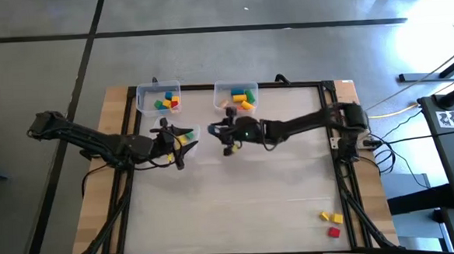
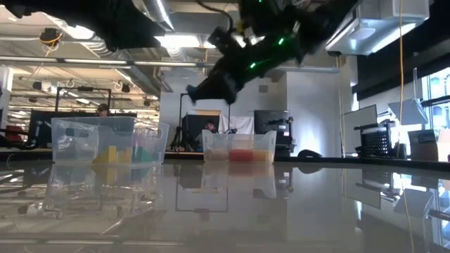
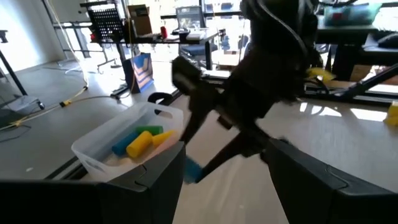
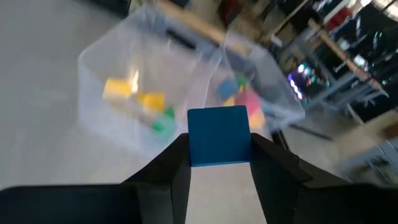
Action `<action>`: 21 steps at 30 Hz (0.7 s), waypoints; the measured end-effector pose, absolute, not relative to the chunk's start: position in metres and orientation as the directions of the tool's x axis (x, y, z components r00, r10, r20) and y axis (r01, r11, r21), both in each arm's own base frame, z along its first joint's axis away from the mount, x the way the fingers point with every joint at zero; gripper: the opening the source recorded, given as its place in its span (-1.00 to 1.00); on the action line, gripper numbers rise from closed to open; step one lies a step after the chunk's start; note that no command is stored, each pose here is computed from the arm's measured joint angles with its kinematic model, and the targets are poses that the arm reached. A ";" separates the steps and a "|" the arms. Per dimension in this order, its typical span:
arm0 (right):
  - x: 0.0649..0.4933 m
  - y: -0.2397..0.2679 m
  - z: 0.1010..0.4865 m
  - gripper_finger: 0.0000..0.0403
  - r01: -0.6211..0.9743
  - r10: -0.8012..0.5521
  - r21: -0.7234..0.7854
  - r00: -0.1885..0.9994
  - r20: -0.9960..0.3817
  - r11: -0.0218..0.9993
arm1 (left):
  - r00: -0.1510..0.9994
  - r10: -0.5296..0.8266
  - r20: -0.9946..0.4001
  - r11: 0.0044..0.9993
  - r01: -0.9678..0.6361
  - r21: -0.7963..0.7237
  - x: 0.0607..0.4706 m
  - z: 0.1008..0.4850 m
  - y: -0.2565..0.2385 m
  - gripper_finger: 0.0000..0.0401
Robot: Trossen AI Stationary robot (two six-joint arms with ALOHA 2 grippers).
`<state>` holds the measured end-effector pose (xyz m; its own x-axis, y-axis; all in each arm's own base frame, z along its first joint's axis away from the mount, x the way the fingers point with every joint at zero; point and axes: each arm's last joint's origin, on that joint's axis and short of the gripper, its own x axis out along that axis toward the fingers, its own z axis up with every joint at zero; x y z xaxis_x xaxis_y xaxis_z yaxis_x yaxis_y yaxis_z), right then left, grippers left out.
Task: Sort blocks by size
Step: Put the blue triangle game block into the bottom left transparent bin
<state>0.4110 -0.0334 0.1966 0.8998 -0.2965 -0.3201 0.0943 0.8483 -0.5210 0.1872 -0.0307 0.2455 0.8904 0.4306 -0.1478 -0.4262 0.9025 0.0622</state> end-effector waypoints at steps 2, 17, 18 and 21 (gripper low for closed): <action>0.418 -0.042 0.189 -0.29 0.129 -0.283 -0.492 0.925 -0.252 0.861 | 0.890 0.431 -0.149 0.902 -0.426 0.063 0.187 0.246 -0.030 0.10; 0.476 -0.055 0.154 -0.29 0.102 -0.193 -0.402 0.962 -0.192 0.910 | 0.890 0.431 -0.149 0.902 -0.429 0.045 0.187 0.246 -0.030 0.10; 0.477 -0.056 0.153 -0.29 0.099 -0.192 -0.401 0.961 -0.201 0.911 | 0.890 0.431 -0.149 0.902 -0.429 0.045 0.187 0.246 -0.030 0.10; 0.477 -0.056 0.151 -0.29 0.094 -0.194 -0.401 0.957 -0.217 0.911 | 0.890 0.431 -0.150 0.902 -0.429 0.045 0.187 0.245 -0.030 0.10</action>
